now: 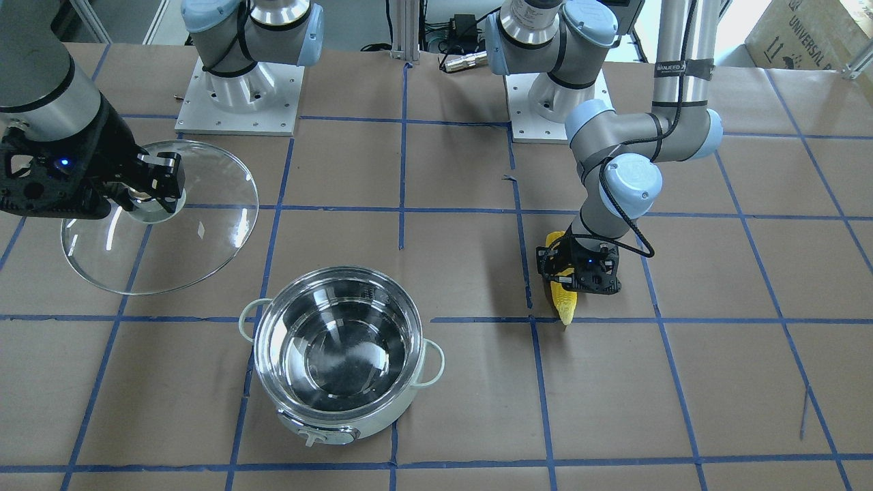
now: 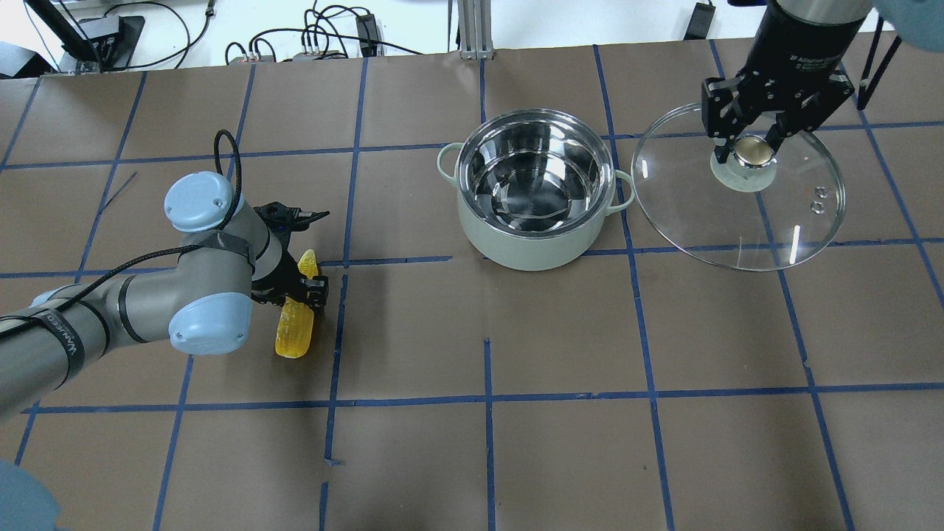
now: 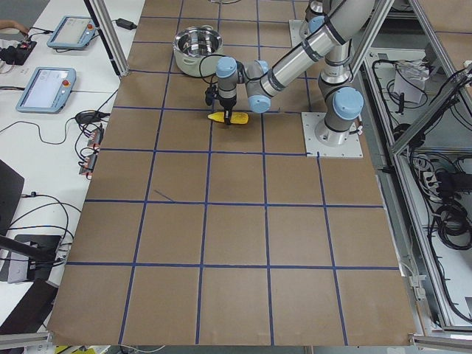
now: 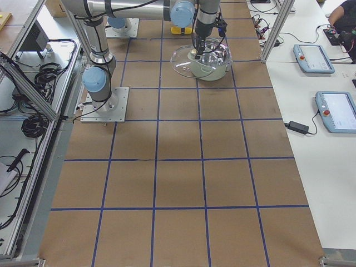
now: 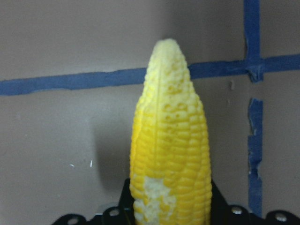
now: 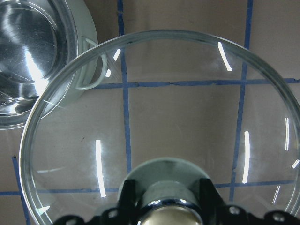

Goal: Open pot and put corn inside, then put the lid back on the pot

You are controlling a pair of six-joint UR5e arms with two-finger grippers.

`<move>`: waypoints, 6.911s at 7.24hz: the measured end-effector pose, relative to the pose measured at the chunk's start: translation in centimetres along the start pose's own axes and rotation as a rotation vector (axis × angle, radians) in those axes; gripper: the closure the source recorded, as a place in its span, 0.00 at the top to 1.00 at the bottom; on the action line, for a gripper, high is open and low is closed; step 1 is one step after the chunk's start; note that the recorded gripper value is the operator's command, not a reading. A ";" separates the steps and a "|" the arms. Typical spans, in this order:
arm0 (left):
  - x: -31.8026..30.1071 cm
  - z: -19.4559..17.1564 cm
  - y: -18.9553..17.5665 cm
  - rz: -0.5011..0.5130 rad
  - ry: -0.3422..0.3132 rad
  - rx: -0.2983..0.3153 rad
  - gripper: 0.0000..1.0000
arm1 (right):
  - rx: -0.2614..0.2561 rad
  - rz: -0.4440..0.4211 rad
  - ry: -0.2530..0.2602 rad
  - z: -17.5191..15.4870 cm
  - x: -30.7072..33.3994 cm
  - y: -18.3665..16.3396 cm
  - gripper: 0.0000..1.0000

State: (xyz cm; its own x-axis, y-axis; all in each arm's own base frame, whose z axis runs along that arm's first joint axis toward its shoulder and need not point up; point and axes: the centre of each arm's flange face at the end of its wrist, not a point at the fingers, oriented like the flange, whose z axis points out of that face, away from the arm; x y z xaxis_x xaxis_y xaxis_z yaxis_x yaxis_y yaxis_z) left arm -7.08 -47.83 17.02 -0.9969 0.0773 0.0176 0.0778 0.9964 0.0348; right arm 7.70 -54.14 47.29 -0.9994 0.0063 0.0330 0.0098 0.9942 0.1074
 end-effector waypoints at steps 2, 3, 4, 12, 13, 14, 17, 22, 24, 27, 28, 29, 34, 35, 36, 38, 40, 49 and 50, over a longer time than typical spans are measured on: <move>-0.1 -1.5 -0.9 -0.002 0.003 0.007 0.21 | 0.008 -0.007 0.000 0.1 -0.2 0.0 0.23; 0.2 -3.2 -1.9 -0.008 0.014 0.015 0.21 | 0.009 -0.010 0.000 0.2 -0.2 0.0 0.23; 1.3 -5.5 -3.0 -0.018 0.030 0.023 0.21 | 0.009 -0.012 0.001 0.2 -0.2 0.1 0.23; 27.1 -18.8 -16.8 -0.040 0.083 0.079 0.23 | 0.008 -0.011 0.001 0.2 -0.2 0.1 0.24; 29.7 -17.9 -18.3 -0.051 0.085 0.083 0.23 | 0.008 -0.011 0.001 0.2 -0.2 0.0 0.24; 31.4 -16.8 -19.1 -0.052 0.084 0.081 0.23 | 0.009 -0.011 0.000 0.2 -0.2 0.1 0.24; 33.4 -14.2 -19.5 -0.048 0.075 0.056 0.61 | 0.008 -0.011 0.001 0.2 -0.2 0.1 0.24; 34.0 -13.9 -19.3 -0.045 0.072 0.051 1.00 | 0.008 -0.010 0.001 0.2 -0.1 0.0 0.24; 30.4 -18.3 -18.4 -0.071 0.066 0.035 1.00 | 0.009 -0.009 0.001 0.2 -0.2 0.0 0.24; 21.2 -23.6 -17.5 -0.101 0.051 0.014 1.00 | 0.025 -0.010 -0.006 -0.5 -2.1 0.1 0.24; 16.9 -24.9 -15.9 -0.109 0.046 0.005 1.00 | 0.027 -0.035 -0.004 -0.3 -4.3 -0.1 0.24; 12.9 -26.2 -13.1 -0.108 0.044 0.001 1.00 | 0.030 -0.069 -0.001 -0.3 -6.9 -0.6 0.24; 4.6 -33.3 -2.5 -0.059 -0.065 0.017 1.00 | 0.027 -0.197 -0.002 2.3 -18.3 -8.1 0.24; 4.5 -33.6 -2.7 -0.046 -0.052 0.026 1.00 | 0.025 -0.211 -0.007 3.4 -19.7 -9.6 0.24; 4.5 -34.1 -3.0 -0.042 -0.026 0.041 1.00 | 0.027 -0.222 -0.008 4.6 -20.8 -10.8 0.24; 4.5 -34.8 -3.0 -0.041 -0.012 0.056 1.00 | 0.032 -0.232 -0.008 6.9 -21.8 -12.6 0.24; 4.2 -34.7 -2.7 -0.041 -0.025 0.046 1.00 | 0.026 -0.233 -0.007 8.0 -21.9 -13.1 0.24; 4.2 -34.4 -2.4 -0.046 -0.022 0.037 1.00 | -0.004 -0.228 -0.002 9.8 -22.0 -13.7 0.77; 4.2 -34.4 -2.4 -0.045 -0.022 0.037 1.00 | -0.002 -0.228 -0.001 9.9 -22.0 -13.8 1.00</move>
State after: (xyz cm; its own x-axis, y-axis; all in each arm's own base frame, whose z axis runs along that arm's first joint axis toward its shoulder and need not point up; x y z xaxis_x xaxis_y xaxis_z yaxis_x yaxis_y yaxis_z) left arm -10.95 -51.13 51.35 -0.9995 0.0324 -0.0053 0.0324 0.9995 -0.0018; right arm 29.26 -66.89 35.28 -0.9759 -0.2181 0.0067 -0.2160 0.9697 0.1141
